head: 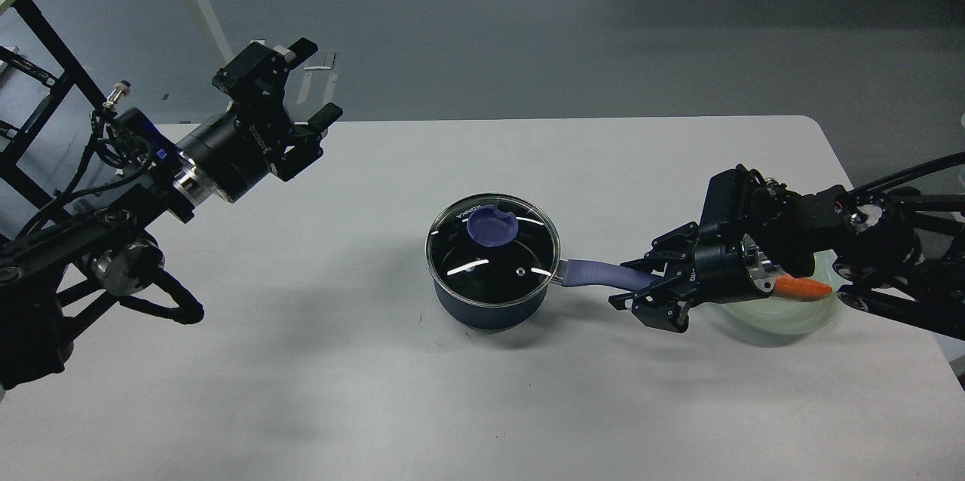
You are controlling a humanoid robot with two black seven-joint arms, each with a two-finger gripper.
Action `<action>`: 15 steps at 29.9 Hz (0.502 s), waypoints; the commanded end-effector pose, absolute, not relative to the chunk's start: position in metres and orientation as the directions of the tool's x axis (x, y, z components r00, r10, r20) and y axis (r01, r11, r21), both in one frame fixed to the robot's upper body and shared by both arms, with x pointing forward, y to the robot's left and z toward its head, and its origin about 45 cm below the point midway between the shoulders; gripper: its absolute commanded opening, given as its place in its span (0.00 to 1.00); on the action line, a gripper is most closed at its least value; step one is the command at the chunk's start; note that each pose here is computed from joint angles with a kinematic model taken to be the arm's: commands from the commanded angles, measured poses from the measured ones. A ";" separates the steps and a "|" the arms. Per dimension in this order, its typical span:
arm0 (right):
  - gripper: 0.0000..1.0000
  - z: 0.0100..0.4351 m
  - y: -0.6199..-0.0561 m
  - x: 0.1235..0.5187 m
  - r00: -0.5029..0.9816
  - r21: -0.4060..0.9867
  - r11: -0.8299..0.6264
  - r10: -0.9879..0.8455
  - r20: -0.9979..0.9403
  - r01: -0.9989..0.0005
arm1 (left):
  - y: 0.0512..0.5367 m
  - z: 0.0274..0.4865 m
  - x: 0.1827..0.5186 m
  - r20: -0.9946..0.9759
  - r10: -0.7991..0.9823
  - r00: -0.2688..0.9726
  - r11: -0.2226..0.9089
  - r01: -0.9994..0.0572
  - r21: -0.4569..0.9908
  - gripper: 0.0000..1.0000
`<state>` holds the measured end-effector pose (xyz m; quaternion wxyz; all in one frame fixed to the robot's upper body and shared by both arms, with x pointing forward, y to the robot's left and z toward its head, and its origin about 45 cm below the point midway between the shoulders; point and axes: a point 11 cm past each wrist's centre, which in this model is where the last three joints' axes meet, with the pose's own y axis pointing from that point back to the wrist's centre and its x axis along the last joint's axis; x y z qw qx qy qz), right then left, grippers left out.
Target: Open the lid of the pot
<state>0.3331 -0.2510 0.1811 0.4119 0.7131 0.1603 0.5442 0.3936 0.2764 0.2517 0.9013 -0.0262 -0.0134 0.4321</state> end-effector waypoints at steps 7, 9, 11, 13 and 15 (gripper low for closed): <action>0.32 0.182 -0.252 0.334 0.357 0.762 -0.608 0.677 0.644 -0.222 | 0.235 0.272 0.390 0.458 0.518 0.723 0.798 -0.601 0.046 0.99; 0.31 0.181 -0.252 0.333 0.357 0.763 -0.607 0.678 0.643 -0.221 | 0.222 0.278 0.386 0.547 0.430 0.718 0.831 -0.551 0.070 0.99; 0.30 0.181 -0.252 0.333 0.357 0.763 -0.608 0.678 0.643 -0.220 | 0.208 0.284 0.381 0.638 0.331 0.695 0.860 -0.500 0.099 0.99; 0.30 0.181 -0.252 0.333 0.359 0.764 -0.607 0.678 0.641 -0.218 | 0.191 0.286 0.375 0.738 0.217 0.639 0.883 -0.451 0.131 0.99; 0.31 0.181 -0.252 0.333 0.359 0.764 -0.606 0.678 0.641 -0.220 | 0.180 0.283 0.371 0.824 0.123 0.553 0.888 -0.431 0.157 0.99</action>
